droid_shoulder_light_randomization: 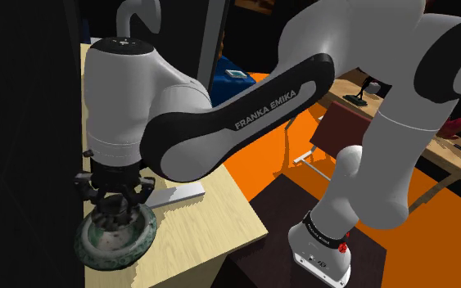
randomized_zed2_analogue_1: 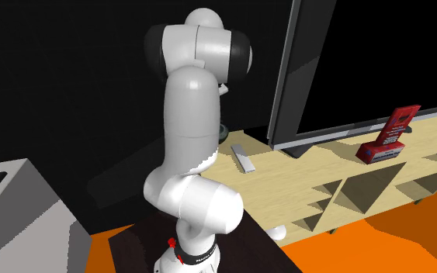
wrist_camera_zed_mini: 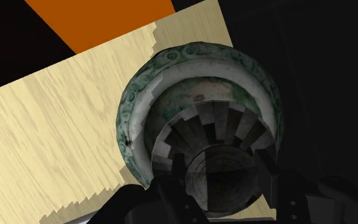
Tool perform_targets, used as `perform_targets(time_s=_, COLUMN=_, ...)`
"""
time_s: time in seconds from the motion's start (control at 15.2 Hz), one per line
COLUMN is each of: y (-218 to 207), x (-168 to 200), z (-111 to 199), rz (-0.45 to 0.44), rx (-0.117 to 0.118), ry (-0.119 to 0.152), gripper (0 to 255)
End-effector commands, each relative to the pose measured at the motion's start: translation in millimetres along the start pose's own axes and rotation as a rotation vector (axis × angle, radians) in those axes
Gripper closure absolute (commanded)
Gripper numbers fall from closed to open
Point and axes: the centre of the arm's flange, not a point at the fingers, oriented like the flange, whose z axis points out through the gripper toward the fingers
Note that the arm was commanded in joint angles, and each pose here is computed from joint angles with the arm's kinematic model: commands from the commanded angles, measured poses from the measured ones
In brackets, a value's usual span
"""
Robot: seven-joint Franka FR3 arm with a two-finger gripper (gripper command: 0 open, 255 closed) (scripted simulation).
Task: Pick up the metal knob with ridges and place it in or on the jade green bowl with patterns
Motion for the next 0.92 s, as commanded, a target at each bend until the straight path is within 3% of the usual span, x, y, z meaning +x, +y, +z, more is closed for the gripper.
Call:
perform_targets(time_s=0.0, y=0, x=0, z=10, rz=0.0, rx=0.001, ry=0.0, gripper=255)
perform_targets(time_s=0.53, y=4, x=0, z=54, rz=0.0, rx=0.001, ry=0.0, gripper=255)
perform_targets(time_s=0.86, y=4, x=0, z=54, rz=0.0, rx=0.001, ry=0.0, gripper=255)
